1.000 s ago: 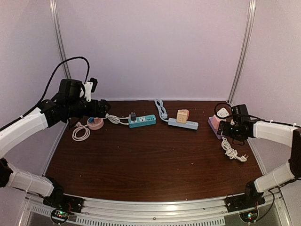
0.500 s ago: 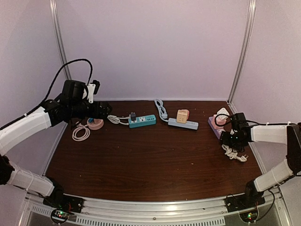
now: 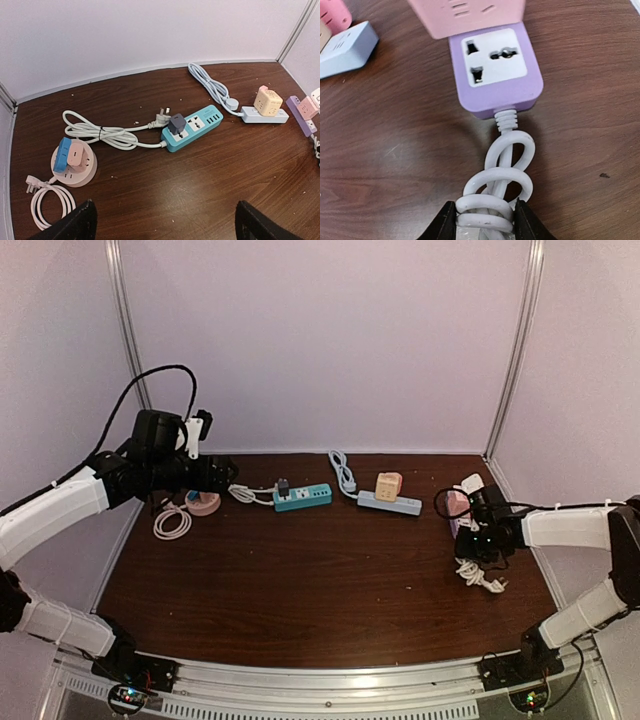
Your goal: Pull the plug off the socket
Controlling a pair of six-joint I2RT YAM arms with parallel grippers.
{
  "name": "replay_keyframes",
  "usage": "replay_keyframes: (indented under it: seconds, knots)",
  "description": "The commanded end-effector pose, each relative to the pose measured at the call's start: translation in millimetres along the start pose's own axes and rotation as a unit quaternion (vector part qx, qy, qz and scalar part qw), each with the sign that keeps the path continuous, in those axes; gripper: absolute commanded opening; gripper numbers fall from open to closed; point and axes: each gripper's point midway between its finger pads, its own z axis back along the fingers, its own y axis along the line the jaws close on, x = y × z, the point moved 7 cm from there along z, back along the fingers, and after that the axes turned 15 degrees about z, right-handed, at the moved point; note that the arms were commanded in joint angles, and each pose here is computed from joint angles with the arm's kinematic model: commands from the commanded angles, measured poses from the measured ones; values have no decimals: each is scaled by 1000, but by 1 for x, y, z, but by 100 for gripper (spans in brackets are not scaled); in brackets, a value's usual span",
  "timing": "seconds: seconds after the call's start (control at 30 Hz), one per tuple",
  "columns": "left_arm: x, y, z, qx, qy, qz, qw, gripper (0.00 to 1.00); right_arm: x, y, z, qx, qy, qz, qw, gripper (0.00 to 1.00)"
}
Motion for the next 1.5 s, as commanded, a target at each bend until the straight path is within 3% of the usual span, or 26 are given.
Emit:
replay_keyframes:
  seconds: [0.0, 0.53, 0.67, 0.8, 0.93, 1.13, 1.47]
  knots:
    - [13, -5, 1, -11, -20, 5, 1000, 98, -21, 35, 11, 38, 33, 39, 998, 29]
    - [-3, -19, -24, -69, 47, 34, 996, 98, -126, 180, 64, 147, 86, 227, 959, 27]
    - [-7, -29, -28, -100, 59, 41, 992, 98, -141, 186, 72, 139, 98, 252, 953, 34]
    - [-13, -45, -29, -121, 64, 32, 990, 98, -127, 185, 82, 129, 69, 252, 957, 67]
    - [-21, -58, -36, -133, 73, 32, 988, 98, -100, 193, 102, 119, 32, 257, 959, 81]
    - [-34, -72, -46, -145, 86, 39, 985, 98, -54, 171, 111, 77, -8, 207, 975, 84]
    - [-58, -102, -67, -179, 107, 44, 977, 98, 5, 137, 110, 62, -81, 104, 989, 78]
